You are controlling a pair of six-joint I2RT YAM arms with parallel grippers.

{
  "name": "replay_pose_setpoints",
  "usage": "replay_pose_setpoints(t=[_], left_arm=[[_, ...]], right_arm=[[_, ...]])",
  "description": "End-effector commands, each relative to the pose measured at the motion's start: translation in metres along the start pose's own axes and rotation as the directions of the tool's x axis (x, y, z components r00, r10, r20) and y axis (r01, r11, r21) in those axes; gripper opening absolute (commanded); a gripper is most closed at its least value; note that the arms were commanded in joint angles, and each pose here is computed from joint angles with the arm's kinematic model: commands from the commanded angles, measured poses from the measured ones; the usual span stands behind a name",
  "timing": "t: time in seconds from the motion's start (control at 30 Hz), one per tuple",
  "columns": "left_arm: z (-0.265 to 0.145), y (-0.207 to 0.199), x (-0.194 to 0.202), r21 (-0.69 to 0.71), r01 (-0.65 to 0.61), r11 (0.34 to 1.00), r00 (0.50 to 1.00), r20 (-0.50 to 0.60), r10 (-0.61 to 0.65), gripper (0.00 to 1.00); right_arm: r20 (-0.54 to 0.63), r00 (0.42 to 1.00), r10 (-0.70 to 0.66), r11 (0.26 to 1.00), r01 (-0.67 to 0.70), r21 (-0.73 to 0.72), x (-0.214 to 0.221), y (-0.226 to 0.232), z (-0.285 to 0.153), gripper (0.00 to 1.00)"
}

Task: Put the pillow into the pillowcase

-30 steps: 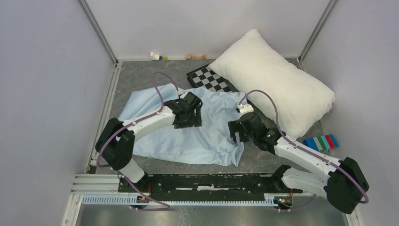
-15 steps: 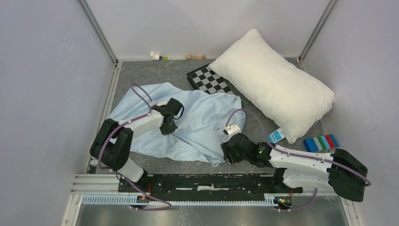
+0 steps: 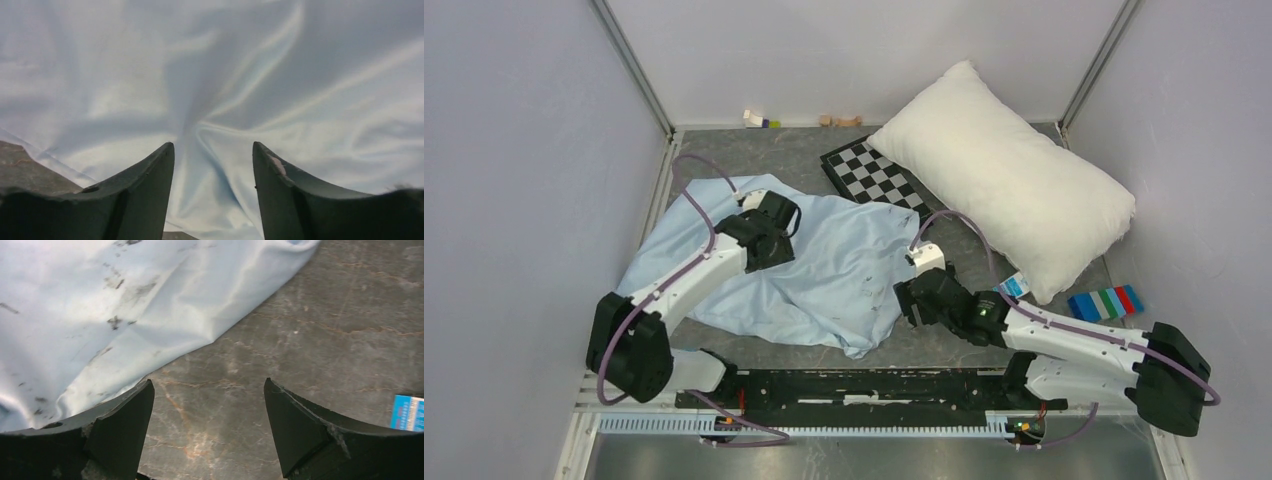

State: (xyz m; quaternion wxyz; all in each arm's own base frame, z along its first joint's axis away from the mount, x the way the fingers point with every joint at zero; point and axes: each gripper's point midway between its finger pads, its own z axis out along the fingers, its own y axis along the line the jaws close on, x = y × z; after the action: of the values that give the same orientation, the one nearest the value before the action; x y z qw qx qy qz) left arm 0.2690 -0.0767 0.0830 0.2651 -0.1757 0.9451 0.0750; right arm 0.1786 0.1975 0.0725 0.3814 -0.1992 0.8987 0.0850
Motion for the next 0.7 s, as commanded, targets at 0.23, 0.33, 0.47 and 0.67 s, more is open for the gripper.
replay_pose_setpoints(t=[0.23,0.33,0.47,0.67], left_arm=[[-0.058,0.002,0.026,0.075,0.018,0.997,0.998,0.060,-0.023,0.92],[-0.051,0.041,0.026,-0.051,0.131,0.990,0.990,0.050,-0.129,0.94],[-0.038,0.094,0.027,-0.189,0.326,0.926,0.944,0.014,-0.329,0.97],[-0.019,0.140,0.010,-0.285,0.526,0.801,0.848,0.113,-0.517,1.00]], right_arm=[[0.121,0.981,-0.153,0.970,0.173,-0.172,-0.028,0.069,-0.023,0.89],[0.154,0.967,-0.202,0.939,0.236,-0.249,-0.017,0.108,-0.036,0.92],[0.155,0.939,-0.308,0.901,0.340,-0.268,-0.002,0.141,-0.035,0.96],[0.111,0.908,-0.403,0.895,0.417,-0.160,0.003,0.142,-0.008,0.92]])
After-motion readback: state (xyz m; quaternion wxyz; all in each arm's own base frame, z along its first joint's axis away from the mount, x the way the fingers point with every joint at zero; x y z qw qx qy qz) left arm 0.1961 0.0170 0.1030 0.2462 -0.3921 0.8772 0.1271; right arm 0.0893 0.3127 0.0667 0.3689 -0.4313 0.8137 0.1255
